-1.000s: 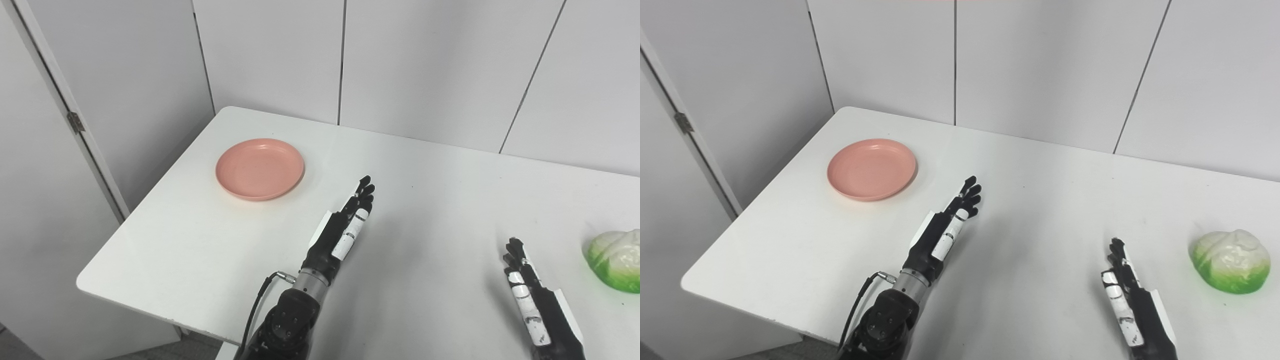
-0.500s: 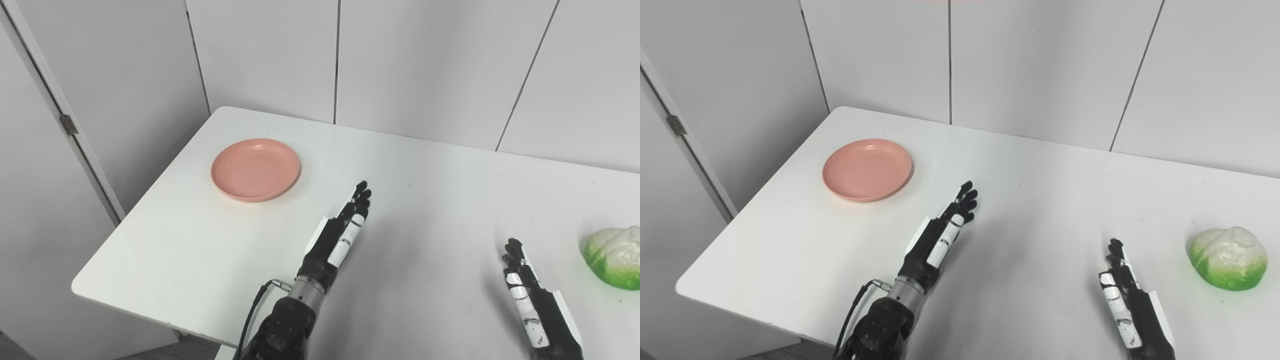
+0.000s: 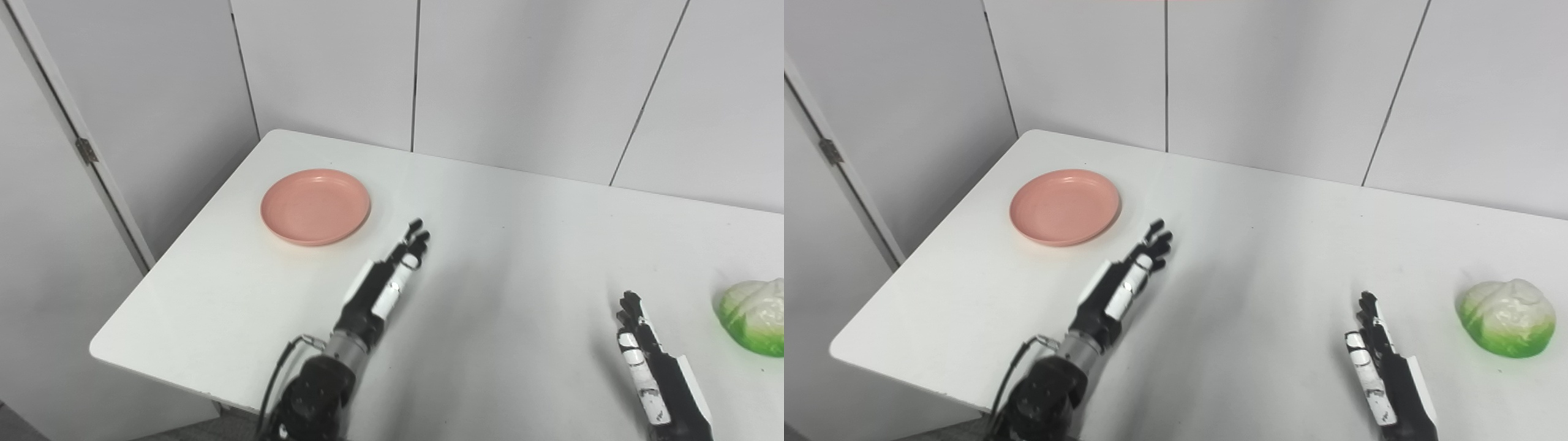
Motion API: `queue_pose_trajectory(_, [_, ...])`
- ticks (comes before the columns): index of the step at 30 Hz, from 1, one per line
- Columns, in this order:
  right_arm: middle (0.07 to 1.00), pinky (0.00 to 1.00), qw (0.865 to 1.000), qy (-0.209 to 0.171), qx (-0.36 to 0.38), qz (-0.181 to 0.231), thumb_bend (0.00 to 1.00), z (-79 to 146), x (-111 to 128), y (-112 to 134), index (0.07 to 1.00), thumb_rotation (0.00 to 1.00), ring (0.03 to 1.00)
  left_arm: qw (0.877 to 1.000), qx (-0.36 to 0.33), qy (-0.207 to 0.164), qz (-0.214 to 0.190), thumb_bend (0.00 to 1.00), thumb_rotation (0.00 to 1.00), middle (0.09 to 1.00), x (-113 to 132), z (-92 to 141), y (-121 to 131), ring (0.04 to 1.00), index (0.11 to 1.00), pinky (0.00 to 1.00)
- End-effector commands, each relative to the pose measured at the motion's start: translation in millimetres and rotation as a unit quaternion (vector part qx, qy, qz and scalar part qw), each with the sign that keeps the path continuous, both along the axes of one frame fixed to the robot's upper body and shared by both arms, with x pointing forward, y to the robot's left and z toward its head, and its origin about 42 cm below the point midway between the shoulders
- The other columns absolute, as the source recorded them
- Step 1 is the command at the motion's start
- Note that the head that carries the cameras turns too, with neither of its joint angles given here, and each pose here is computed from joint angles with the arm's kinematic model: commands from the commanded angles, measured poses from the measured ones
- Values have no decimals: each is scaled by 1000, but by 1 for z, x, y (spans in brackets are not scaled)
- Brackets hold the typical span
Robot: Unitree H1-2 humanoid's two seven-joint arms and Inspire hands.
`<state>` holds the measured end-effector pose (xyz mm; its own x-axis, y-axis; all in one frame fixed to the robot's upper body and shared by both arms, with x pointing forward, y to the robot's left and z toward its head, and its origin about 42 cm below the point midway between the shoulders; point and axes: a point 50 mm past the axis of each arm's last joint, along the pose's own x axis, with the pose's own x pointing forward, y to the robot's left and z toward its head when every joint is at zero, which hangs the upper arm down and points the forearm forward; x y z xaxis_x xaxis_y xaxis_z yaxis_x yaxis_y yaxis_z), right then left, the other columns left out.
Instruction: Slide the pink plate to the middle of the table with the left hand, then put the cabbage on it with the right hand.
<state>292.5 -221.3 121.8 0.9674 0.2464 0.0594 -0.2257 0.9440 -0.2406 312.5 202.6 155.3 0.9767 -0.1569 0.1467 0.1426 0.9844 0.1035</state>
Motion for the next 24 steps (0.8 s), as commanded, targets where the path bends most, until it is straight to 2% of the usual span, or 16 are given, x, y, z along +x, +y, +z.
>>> queue_pose_trajectory(1, [1000,1000,1000,-17,8,4,311,6,4,3,1000,1000,1000,999,0,-50,-15,469,1000,905,19,34,1,886,907,869])
queue_pose_trajectory(6, [1000,1000,1000,-12,15,3,293,6,5,3,1000,1000,1000,998,-21,-60,-11,489,1000,884,36,63,17,868,878,877])
queue_pose_trajectory(10, [1000,1000,1000,-13,12,3,285,6,5,3,1000,1000,1000,996,-45,-78,7,489,1000,868,42,91,37,862,859,876])
queue_pose_trajectory(14, [1000,1000,1000,-16,5,4,286,6,4,3,1000,1000,1000,993,-60,-97,36,469,1000,853,44,109,57,849,847,851])
queue_pose_trajectory(17, [1000,1000,1000,-16,4,4,297,6,5,3,1000,1000,1000,991,-67,-101,55,461,1000,832,46,117,69,832,829,832])
queue_pose_trajectory(21, [1000,1000,1000,-15,11,4,303,4,6,3,1000,1000,1000,988,-86,-99,87,459,996,807,58,122,104,800,805,782])
queue_pose_trajectory(24, [1000,1000,1000,-15,10,3,298,3,6,2,1000,1000,1000,985,-100,-94,103,464,998,807,68,119,128,805,804,790])
